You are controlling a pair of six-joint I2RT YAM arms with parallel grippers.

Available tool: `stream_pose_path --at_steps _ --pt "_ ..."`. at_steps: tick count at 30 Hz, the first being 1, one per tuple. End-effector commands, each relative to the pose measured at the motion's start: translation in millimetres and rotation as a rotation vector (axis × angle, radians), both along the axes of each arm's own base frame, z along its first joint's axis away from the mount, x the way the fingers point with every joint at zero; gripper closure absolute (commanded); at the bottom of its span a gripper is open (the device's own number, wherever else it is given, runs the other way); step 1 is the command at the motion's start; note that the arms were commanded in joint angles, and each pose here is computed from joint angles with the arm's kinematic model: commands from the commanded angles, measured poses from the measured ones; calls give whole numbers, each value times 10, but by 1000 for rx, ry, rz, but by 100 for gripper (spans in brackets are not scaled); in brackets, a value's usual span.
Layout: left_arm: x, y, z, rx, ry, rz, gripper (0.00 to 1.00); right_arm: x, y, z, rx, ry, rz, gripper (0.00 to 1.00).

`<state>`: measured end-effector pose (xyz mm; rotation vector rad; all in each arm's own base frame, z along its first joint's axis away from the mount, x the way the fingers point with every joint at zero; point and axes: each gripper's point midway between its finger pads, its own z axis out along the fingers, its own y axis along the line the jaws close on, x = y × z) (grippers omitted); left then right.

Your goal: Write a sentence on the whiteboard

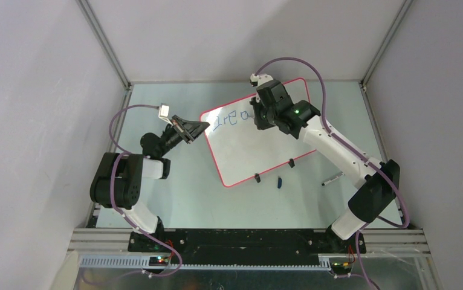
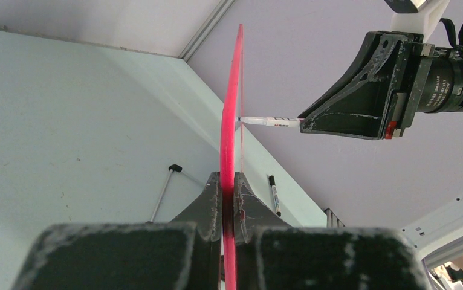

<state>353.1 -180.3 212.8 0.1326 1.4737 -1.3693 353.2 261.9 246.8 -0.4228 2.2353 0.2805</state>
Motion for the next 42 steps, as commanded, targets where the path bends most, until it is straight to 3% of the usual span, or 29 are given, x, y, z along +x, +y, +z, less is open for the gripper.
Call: stream_pose_path --at_steps 1,17,42 --pt "-87 -120 162 35 -123 -64 100 0 -100 140 15 -32 -26 100" --pt "-90 -120 160 34 -121 -64 100 -119 -117 680 131 -140 14 100" --pt "-73 -118 157 33 -119 -62 100 11 -199 596 134 -170 0 100"
